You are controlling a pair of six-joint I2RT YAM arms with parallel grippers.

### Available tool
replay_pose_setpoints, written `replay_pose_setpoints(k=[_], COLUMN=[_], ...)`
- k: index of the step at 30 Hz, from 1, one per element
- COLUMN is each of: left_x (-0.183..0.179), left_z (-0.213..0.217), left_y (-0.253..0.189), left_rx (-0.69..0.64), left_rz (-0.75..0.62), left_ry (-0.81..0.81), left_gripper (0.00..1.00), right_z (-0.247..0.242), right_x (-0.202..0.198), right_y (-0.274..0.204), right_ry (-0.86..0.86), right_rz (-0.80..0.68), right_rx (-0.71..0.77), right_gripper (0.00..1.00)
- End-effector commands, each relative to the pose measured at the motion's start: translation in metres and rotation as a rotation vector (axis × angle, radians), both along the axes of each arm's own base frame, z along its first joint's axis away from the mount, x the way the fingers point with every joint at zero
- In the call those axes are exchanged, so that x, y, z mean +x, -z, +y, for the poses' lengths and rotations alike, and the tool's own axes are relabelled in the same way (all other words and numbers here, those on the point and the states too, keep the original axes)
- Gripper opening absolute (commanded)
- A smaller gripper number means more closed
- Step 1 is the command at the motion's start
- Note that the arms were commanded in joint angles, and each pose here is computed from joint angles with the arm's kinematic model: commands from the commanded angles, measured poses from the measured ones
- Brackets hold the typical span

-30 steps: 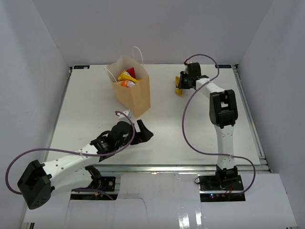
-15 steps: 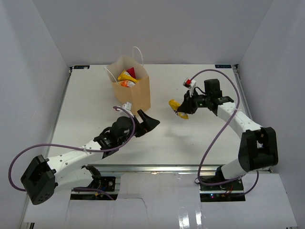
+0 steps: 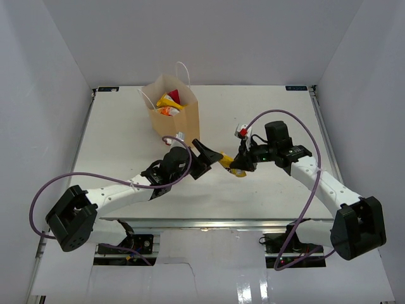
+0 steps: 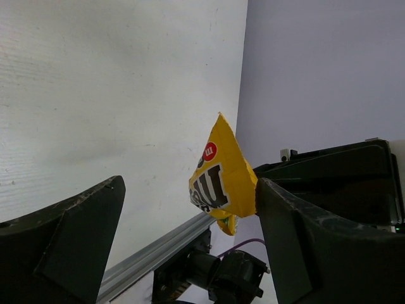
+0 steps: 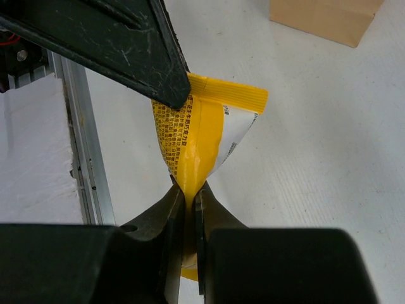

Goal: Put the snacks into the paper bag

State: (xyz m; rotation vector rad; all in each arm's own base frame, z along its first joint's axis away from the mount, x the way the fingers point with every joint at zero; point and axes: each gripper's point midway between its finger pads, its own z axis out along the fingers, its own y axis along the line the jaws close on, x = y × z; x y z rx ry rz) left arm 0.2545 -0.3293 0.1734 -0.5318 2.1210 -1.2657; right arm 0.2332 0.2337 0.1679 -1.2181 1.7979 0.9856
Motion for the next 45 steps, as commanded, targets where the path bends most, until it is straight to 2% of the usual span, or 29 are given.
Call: replay_pose_setpoints(k=[1, 7, 10, 11, 12, 17, 18, 20, 21, 22, 24, 25, 27, 28, 30, 33, 34, 36, 37, 40, 43, 45], left_x=[-0.001, -0.002, -0.003, -0.005, -0.005, -0.008, -0.008, -0.008, -0.007, -0.006, 0.000, 0.000, 0.012, 0.015, 0.031, 0.051, 0.060, 0.081, 0.091, 0.122, 0.152, 0.168], left_z=[-0.009, -0.013, -0.016, -0.017, -0.017, -0.017, -0.016, -0.014, -0.013, -0.010, -0.001, 0.009, 0.022, 0.037, 0.052, 0.075, 0.078, 0.091, 0.094, 0.112, 0.135, 0.152], left_y=[-0.023, -0.018, -0.019, -0.019, -0.018, -0.021, -0.020, -0.024, -0.026, -0.032, -0.035, -0.029, -0.044, -0.035, -0.065, -0.087, -0.115, -0.134, -0.169, -0.212, -0.217, -0.236], left_rx=[-0.083, -0.088, -0.095, -0.098, -0.098, -0.107, -0.105, -0.101, -0.097, -0.098, -0.053, 0.002, 0.082, 0.174, 0.228, 0.305, 0.324, 0.362, 0.368, 0.401, 0.475, 0.494], left_rz=[-0.007, 0.007, 0.007, 0.011, 0.013, 0.012, 0.012, -0.008, -0.021, -0.042, -0.073, -0.055, -0.107, -0.088, -0.171, -0.212, -0.276, -0.312, -0.386, -0.441, -0.428, -0.454], left_ry=[0.017, 0.030, 0.045, 0.051, 0.056, 0.062, 0.063, 0.064, 0.057, 0.051, 0.018, -0.002, -0.037, -0.069, -0.093, -0.121, -0.114, -0.142, -0.154, -0.219, -0.270, -0.325], left_gripper=[0.94, 0.86, 0.69, 0.57, 0.49, 0.23, 0.20, 0.13, 0.06, 0.04, 0.01, 0.01, 0.00, 0.00, 0.00, 0.00, 0.00, 0.00, 0.00, 0.00, 0.00, 0.00], right_z=[0.010, 0.031, 0.035, 0.036, 0.035, 0.038, 0.038, 0.037, 0.036, 0.035, 0.031, 0.028, 0.017, 0.014, -0.001, -0.023, -0.028, -0.042, -0.046, -0.054, -0.059, -0.063], right_x=[-0.005, -0.009, -0.006, -0.004, -0.003, -0.001, -0.001, -0.002, -0.003, -0.005, -0.011, -0.013, -0.013, -0.015, -0.005, 0.005, 0.007, 0.015, 0.014, 0.014, 0.013, 0.015], right_y=[-0.015, -0.023, -0.022, -0.022, -0.021, -0.023, -0.024, -0.025, -0.026, -0.030, -0.036, -0.042, -0.054, -0.062, -0.077, -0.084, -0.082, -0.074, -0.067, -0.055, -0.048, -0.045], right_ry=[-0.046, -0.100, -0.094, -0.091, -0.087, -0.092, -0.093, -0.097, -0.107, -0.117, -0.161, -0.170, -0.173, -0.200, -0.165, -0.104, -0.085, -0.034, -0.023, 0.008, 0.027, 0.039], right_rz=[-0.040, -0.040, -0.037, -0.039, -0.039, -0.040, -0.042, -0.045, -0.056, -0.065, -0.084, -0.097, -0.095, -0.129, -0.160, -0.175, -0.178, -0.172, -0.157, -0.130, -0.124, -0.121], right_rx=[0.032, 0.055, 0.054, 0.054, 0.052, 0.058, 0.059, 0.057, 0.054, 0.056, 0.058, 0.061, 0.063, 0.079, 0.089, 0.091, 0.083, 0.069, 0.064, 0.059, 0.050, 0.046], right_gripper=[0.12, 0.14, 0.15, 0.15, 0.16, 0.21, 0.23, 0.35, 0.41, 0.57, 0.71, 0.74, 0.78, 0.81, 0.83, 0.83, 0.84, 0.84, 0.84, 0.84, 0.84, 0.84])
